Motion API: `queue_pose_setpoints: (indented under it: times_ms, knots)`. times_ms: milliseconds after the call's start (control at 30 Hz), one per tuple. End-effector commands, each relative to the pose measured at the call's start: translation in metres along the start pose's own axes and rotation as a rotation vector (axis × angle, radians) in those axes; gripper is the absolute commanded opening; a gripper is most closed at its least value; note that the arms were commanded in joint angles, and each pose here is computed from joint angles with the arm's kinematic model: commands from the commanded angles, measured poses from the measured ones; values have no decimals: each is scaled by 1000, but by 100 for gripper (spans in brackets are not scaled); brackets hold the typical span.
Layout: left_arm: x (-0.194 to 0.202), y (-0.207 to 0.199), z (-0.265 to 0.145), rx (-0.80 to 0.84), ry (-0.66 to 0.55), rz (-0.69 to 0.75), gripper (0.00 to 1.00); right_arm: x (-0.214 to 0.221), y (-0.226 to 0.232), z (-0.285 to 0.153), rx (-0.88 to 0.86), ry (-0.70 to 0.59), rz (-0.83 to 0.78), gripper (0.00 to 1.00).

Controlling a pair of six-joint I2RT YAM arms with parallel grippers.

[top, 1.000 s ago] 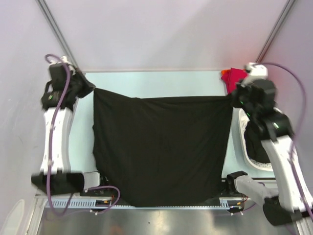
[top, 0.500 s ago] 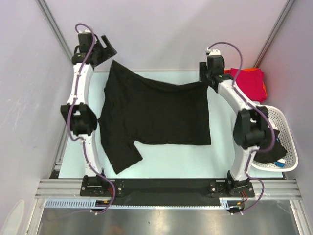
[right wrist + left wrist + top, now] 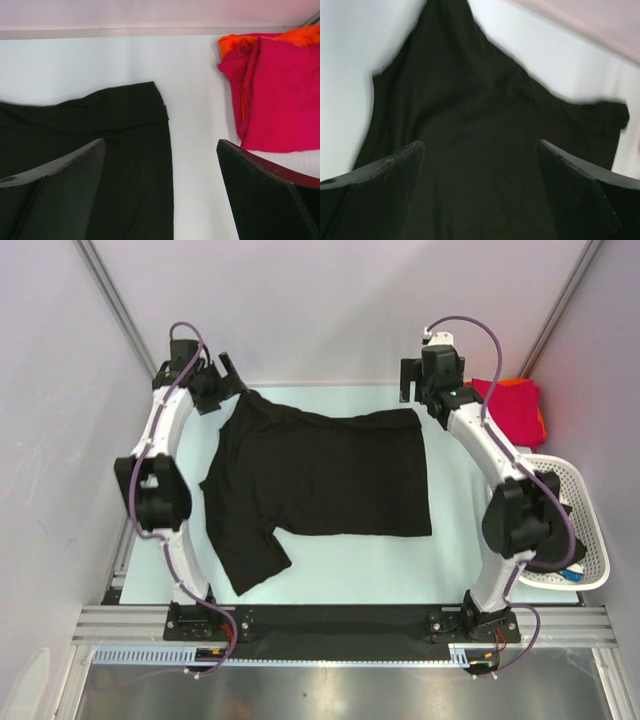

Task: Fold and stack the t-shirts
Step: Flatten out the tshirt

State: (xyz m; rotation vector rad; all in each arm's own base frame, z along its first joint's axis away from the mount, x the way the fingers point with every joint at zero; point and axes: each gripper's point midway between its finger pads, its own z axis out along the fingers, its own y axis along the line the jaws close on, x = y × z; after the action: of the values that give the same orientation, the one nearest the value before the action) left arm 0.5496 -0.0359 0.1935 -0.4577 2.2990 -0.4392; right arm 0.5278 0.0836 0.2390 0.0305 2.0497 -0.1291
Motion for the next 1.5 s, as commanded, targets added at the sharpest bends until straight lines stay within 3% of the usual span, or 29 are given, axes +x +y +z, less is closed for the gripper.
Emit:
queue_pose_setpoints:
  times_ms: [0, 67, 167, 300, 367, 400, 433, 467, 500, 533, 633, 700, 733, 1000, 1033, 1067, 1100, 1133, 1200, 1233, 1300, 1333, 1367, 1400, 1467]
  knots:
    - [21, -28, -82, 106, -50, 117, 100, 10, -6, -68, -26, 30, 33, 100]
    - [57, -8, -84, 73, 13, 113, 99, 48, -7, -73, -39, 102, 28, 100]
    - [80, 4, -74, 55, 46, 62, 100, 72, -13, -78, -41, 139, 46, 100]
    - [61, -18, -49, 68, 8, 20, 100, 85, -11, -55, -34, 188, 46, 100]
    - [25, -45, -48, 103, -53, 33, 100, 82, -8, -43, -37, 192, 40, 100]
    - [34, -38, -23, 65, 7, 31, 100, 69, -6, -36, -37, 173, 43, 100]
    - [-3, -61, -33, 102, -71, 54, 99, 76, -3, -21, -34, 200, 29, 100]
    - [-11, -64, -23, 93, -77, 61, 100, 81, 0, -12, -31, 223, 14, 100]
    - [2, -50, 8, 47, 2, 63, 100, 57, 1, -6, -26, 180, 26, 99]
    - [-39, -71, -4, 87, -93, 81, 100, 71, 6, 13, -18, 224, 5, 99]
    - [-56, -58, 19, 117, -94, 7, 100, 51, 14, 36, -15, 207, -10, 99]
    - [-70, -43, 29, 133, -130, -31, 100, 70, 14, 56, 7, 278, -32, 98]
    - [-61, -32, 40, 126, -100, -52, 99, 57, 16, 60, 7, 257, -18, 98]
    - [-53, 32, 82, 91, -39, -153, 93, 81, 32, 75, -26, 347, 29, 93]
    - [-61, 33, 80, 106, -55, -160, 83, 82, 34, 76, -34, 348, 31, 93]
    - [-62, 45, 85, 106, -51, -177, 80, 82, 36, 77, -43, 350, 38, 92]
    - [-64, 49, 87, 115, -57, -180, 76, 84, 38, 79, -51, 357, 41, 89]
    - [-60, 51, 89, 136, -36, -189, 55, 92, 40, 84, -57, 379, 36, 87]
    - [-54, 62, 92, 142, -11, -218, 34, 94, 43, 83, -70, 405, 39, 78]
    - [-37, 69, 97, 132, 34, -236, 15, 101, 46, 84, -78, 426, 38, 74]
    - [-28, 61, 88, 151, 65, -228, 0, 111, 49, 79, -92, 472, 45, 53]
    - [-15, 62, 88, 145, 100, -235, 0, 115, 49, 74, -97, 494, 50, 42]
    - [-11, 58, 83, 146, 111, -229, 0, 118, 52, 70, -113, 508, 55, 10]
    - [-11, 52, 73, 150, 106, -205, 0, 120, 52, 65, -114, 516, 55, 0]
    - [-7, 39, 47, 153, 106, -184, 0, 125, 51, 47, -129, 537, 61, 0]
